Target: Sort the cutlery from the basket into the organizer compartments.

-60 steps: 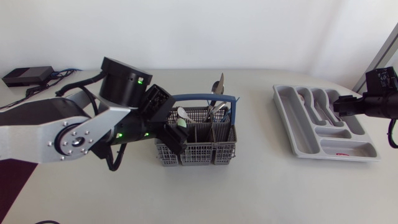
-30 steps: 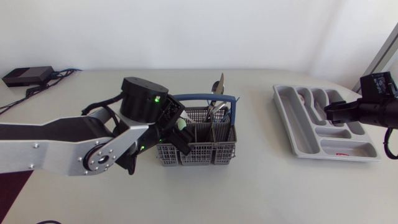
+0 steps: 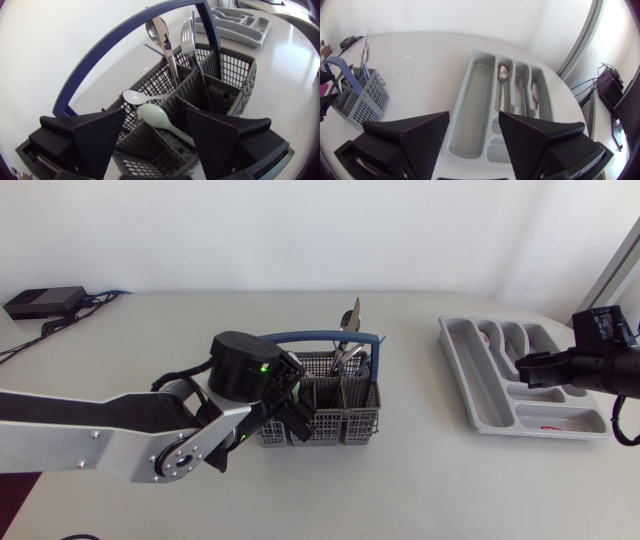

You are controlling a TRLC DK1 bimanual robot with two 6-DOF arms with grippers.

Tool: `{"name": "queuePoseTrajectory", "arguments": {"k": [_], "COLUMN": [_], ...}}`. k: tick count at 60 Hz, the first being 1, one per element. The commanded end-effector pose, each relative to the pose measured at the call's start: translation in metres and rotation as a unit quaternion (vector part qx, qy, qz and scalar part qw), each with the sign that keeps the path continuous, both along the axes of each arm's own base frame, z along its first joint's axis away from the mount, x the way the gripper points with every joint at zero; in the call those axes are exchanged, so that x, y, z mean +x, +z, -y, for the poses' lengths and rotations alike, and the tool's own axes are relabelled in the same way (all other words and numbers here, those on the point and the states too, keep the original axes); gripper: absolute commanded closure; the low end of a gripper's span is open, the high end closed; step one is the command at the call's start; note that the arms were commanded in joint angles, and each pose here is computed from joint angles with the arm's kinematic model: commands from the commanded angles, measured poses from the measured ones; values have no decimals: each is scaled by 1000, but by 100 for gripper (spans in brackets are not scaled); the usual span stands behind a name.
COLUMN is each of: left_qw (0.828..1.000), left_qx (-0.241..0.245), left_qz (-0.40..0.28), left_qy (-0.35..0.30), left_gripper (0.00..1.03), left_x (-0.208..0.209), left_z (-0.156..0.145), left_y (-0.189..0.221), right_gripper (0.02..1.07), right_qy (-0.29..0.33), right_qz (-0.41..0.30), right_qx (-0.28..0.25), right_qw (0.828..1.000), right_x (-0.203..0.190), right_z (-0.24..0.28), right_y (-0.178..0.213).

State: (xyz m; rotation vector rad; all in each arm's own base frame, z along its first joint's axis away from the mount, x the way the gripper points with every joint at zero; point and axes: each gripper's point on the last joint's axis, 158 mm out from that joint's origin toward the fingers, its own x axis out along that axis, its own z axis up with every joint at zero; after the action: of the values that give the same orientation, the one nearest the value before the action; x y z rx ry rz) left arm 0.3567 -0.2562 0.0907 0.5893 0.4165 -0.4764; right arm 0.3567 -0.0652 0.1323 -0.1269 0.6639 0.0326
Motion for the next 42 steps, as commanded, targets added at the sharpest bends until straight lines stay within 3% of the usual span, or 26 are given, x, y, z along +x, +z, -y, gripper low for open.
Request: {"name": "queuePoseTrajectory", "arguments": {"k": [1, 21, 38, 42], "left_qw": [999, 1000, 997, 996], "left_qx": [30, 27, -23, -27], "left_qz": [-10, -13, -61, -69], "left_qy": [-6, 6, -37, -39], "left_gripper": [20, 21, 43, 45], "left_x": [-6, 6, -1, -2], "left_z": [-7, -13, -1, 0], "left_y": [-22, -29, -29, -30], "right_gripper": [35, 35, 34, 34], "right_qy": [-5, -2, -6, -6], "right_qz": [-1, -1, 1, -1], "right_qx": [9, 9, 8, 7], "right_qw": [1000, 1000, 1000, 1000], "right_x": [-4, -2, -3, -3], "right_z": [-3, -3, 1, 2], "right_y": [-6, -12, -16, -17]}}
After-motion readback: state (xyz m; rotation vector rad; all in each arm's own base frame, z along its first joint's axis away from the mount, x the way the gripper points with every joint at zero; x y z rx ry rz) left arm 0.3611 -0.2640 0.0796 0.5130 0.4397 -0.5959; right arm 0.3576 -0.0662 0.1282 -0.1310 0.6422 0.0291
